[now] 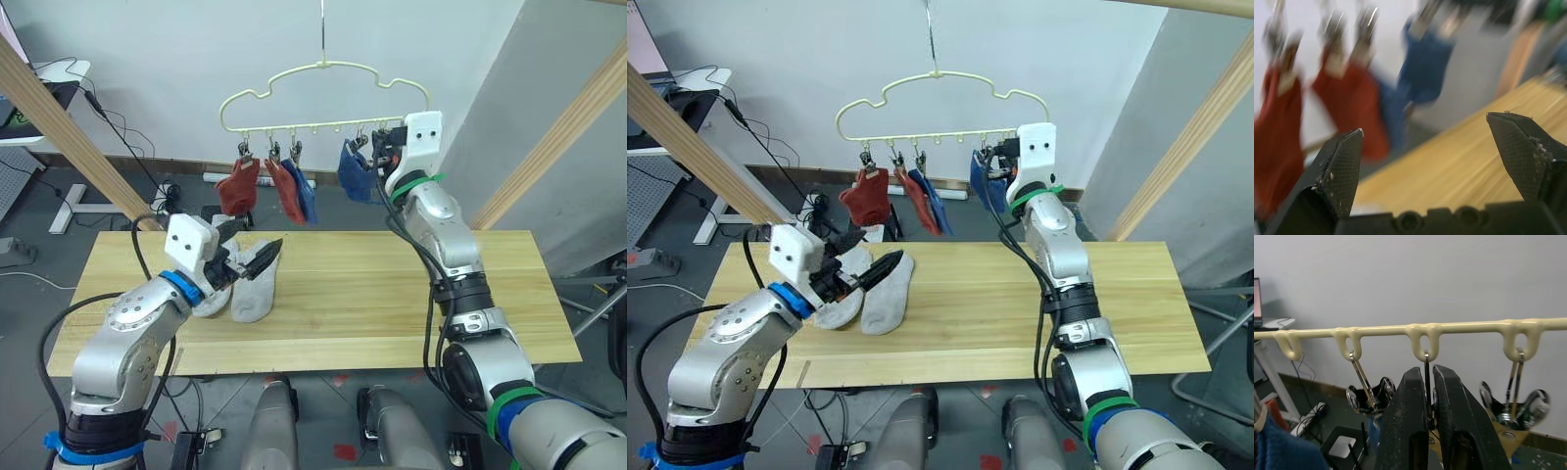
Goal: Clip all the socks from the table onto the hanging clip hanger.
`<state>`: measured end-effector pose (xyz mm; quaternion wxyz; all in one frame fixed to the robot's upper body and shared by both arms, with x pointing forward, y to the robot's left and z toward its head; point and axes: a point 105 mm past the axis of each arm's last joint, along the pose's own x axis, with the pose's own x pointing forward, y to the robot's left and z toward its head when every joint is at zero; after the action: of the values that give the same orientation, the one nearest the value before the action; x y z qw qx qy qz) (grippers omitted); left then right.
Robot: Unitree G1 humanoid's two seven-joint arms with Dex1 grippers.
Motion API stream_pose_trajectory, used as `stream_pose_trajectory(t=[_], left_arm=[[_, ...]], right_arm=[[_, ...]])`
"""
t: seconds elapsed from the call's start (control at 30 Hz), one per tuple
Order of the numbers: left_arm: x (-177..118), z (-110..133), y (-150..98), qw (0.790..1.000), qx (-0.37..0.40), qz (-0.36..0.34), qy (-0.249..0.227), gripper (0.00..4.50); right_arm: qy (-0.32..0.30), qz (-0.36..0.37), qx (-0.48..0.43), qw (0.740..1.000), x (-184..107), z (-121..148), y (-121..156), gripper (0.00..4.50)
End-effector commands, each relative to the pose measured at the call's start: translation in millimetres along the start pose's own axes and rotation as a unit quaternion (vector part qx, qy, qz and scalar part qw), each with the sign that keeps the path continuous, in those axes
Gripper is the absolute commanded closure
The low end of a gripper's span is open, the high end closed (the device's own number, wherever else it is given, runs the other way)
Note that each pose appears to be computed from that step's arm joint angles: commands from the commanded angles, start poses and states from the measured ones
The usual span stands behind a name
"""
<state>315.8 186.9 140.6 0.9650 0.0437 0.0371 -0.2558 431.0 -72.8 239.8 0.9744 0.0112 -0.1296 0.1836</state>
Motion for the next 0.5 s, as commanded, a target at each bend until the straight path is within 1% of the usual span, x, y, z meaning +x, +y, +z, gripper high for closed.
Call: stream_pose_trajectory(t=[0.03,0.13,0.23,0.37,0.5], left_arm=[[6.5,-38.8,20.6,0.997,0.023,0.042,0.067,0.0],[18.8,-56.5,26.9,0.994,0.043,0.039,0.091,0.0],[31.7,-69.5,32.8,0.993,0.035,0.047,0.105,0.0],[56.2,-84.5,20.8,0.991,0.048,0.005,0.125,0.0],[65.3,-101.3,20.0,0.985,0.05,-0.007,0.164,0.0]], right_arm=[[0.007,0.029,0.006,1.0,-9.5,3.8,-1.4,4.49],[0.016,0.037,0.008,0.999,-14.0,3.2,-1.7,4.49],[0.022,0.036,0.014,0.999,-16.5,3.2,-1.1,4.49],[0.024,0.033,0.019,0.999,-20.9,4.1,1.1,4.49],[0.025,0.03,0.019,0.999,-24.1,5.8,2.0,4.49]])
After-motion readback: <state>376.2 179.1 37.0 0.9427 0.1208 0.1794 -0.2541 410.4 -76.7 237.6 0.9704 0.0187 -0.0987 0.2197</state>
